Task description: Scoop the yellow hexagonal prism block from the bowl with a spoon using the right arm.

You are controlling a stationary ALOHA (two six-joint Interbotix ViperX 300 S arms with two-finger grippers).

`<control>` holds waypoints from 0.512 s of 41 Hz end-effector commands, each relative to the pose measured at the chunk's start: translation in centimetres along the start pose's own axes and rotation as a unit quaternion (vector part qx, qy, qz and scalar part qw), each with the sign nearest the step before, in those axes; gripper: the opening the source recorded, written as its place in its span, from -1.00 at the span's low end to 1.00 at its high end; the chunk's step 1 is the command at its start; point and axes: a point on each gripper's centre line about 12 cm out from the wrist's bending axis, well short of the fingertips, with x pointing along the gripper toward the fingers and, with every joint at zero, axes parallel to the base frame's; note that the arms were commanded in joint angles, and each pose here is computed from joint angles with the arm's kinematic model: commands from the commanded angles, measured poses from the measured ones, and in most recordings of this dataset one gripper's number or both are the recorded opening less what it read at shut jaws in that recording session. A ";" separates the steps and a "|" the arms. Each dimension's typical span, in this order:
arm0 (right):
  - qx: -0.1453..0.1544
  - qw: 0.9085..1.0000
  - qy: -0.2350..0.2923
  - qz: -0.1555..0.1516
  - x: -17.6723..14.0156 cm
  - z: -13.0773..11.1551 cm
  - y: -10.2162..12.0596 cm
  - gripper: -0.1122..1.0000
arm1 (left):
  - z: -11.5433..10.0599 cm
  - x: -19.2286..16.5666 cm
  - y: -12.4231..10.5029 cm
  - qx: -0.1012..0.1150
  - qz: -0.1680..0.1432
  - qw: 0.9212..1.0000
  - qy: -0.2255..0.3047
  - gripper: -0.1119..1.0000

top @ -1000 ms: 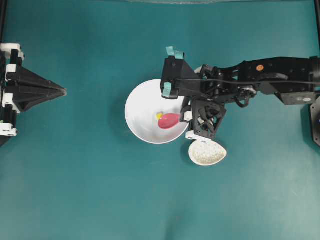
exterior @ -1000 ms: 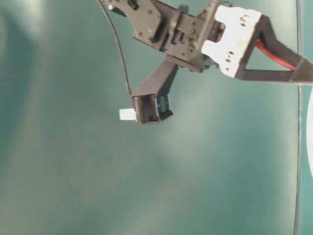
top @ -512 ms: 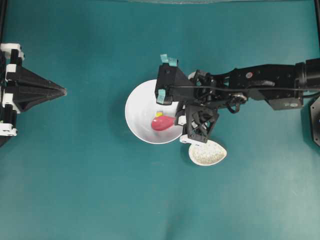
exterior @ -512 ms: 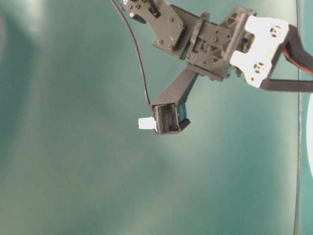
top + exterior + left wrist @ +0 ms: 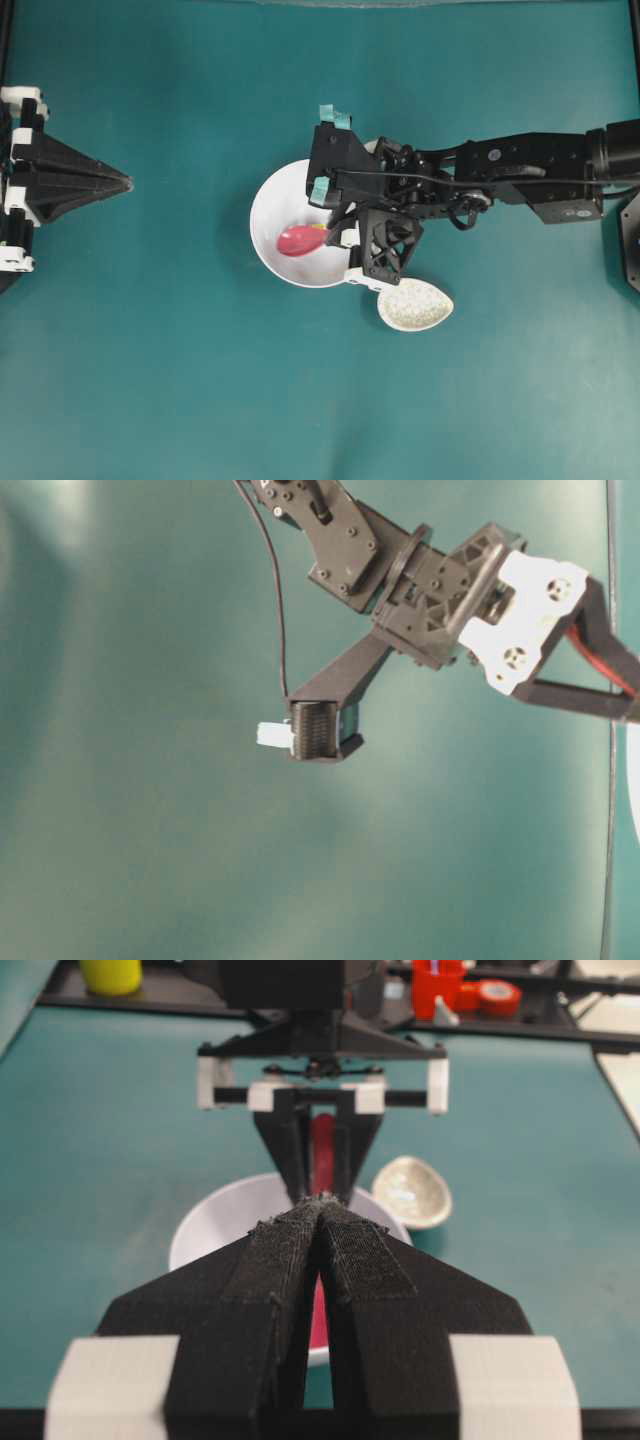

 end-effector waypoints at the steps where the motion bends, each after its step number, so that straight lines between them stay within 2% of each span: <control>1: -0.008 1.000 -0.030 0.003 -0.6 1.3 0.4 -0.35 | 1.1 0.2 0.0 0.002 -0.001 1.000 -0.015 -0.81; 21: -0.017 0.995 -0.094 0.000 -1.4 1.8 0.2 -0.35 | 1.1 0.2 0.0 0.001 -0.001 1.000 -0.015 -0.81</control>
